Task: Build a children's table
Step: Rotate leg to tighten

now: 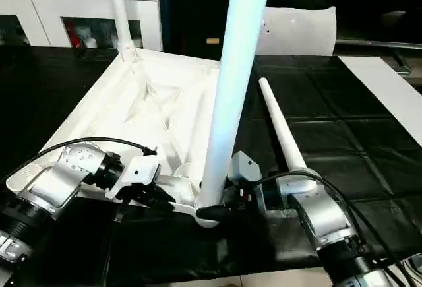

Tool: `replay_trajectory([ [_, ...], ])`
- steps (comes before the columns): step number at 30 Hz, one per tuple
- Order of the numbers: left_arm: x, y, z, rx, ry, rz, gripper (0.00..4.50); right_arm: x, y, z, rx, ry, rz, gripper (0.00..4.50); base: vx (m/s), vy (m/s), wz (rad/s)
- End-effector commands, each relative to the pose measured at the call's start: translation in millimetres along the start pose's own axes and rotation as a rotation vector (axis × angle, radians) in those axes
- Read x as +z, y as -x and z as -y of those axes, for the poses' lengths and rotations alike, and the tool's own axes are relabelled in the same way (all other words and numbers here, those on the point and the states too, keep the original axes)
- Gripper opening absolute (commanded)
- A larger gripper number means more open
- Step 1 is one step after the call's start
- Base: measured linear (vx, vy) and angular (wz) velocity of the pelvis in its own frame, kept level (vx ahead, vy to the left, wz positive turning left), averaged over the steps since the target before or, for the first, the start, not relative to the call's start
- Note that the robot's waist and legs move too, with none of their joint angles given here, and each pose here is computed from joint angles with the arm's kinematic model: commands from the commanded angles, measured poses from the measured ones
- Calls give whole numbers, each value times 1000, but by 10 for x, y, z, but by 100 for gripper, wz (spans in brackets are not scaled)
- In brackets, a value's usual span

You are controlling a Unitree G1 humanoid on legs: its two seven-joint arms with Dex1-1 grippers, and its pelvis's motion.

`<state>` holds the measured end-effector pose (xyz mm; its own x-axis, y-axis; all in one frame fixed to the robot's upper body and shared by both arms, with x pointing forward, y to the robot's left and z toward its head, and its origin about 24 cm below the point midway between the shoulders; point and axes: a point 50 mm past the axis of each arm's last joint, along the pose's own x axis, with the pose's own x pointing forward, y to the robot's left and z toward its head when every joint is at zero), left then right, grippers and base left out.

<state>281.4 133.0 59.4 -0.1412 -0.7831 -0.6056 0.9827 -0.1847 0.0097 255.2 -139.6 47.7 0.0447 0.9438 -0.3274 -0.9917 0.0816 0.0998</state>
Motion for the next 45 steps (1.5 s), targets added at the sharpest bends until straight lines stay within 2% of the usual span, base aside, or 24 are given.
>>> replay_trajectory([
  [1,56,2,-10,-11,-14,16,0,17,-44,-11,33,-22,14,256,0,0,0],
  [5,63,21,-13,56,40,59,0,22,-102,-31,25,-49,42,251,0,0,0],
  [7,67,24,-12,151,105,86,0,18,-166,-36,-16,-93,75,251,0,0,0],
  [9,125,-24,55,290,216,172,0,9,-335,-27,-137,-156,119,249,0,0,0],
  [10,125,-24,55,290,216,172,0,9,-335,-27,-137,-156,119,245,0,0,0],
  [12,166,-86,90,387,300,208,0,19,-459,-21,-217,-202,149,242,0,0,0],
  [16,213,-189,95,506,375,218,0,31,-595,2,-315,-286,187,242,0,0,0],
  [18,270,-264,64,614,432,218,0,72,-707,27,-394,-351,219,241,0,0,0],
  [20,296,-282,34,660,454,217,0,88,-745,45,-428,-372,224,241,0,0,0],
  [23,429,-296,-134,822,497,238,0,92,-832,133,-569,-422,188,241,0,0,0],
  [25,460,-301,-164,819,485,240,0,93,-833,152,-590,-452,202,241,0,0,0],
  [27,493,-306,-190,800,465,243,0,103,-820,160,-599,-461,216,297,0,0,0],
  [37,432,-234,-221,761,415,192,0,97,-661,203,-693,-444,253,378,0,0,0],
  [39,422,-228,-218,758,414,188,0,100,-635,208,-702,-443,260,408,0,0,0],
  [42,362,-208,-227,779,422,168,0,64,-487,227,-764,-433,265,411,0,0,0],
  [43,353,-205,-229,785,421,164,0,55,-460,228,-775,-428,263,437,0,0,0],
  [45,317,-196,-240,799,420,147,0,12,-321,215,-818,-419,262,437,0,0,0],
])
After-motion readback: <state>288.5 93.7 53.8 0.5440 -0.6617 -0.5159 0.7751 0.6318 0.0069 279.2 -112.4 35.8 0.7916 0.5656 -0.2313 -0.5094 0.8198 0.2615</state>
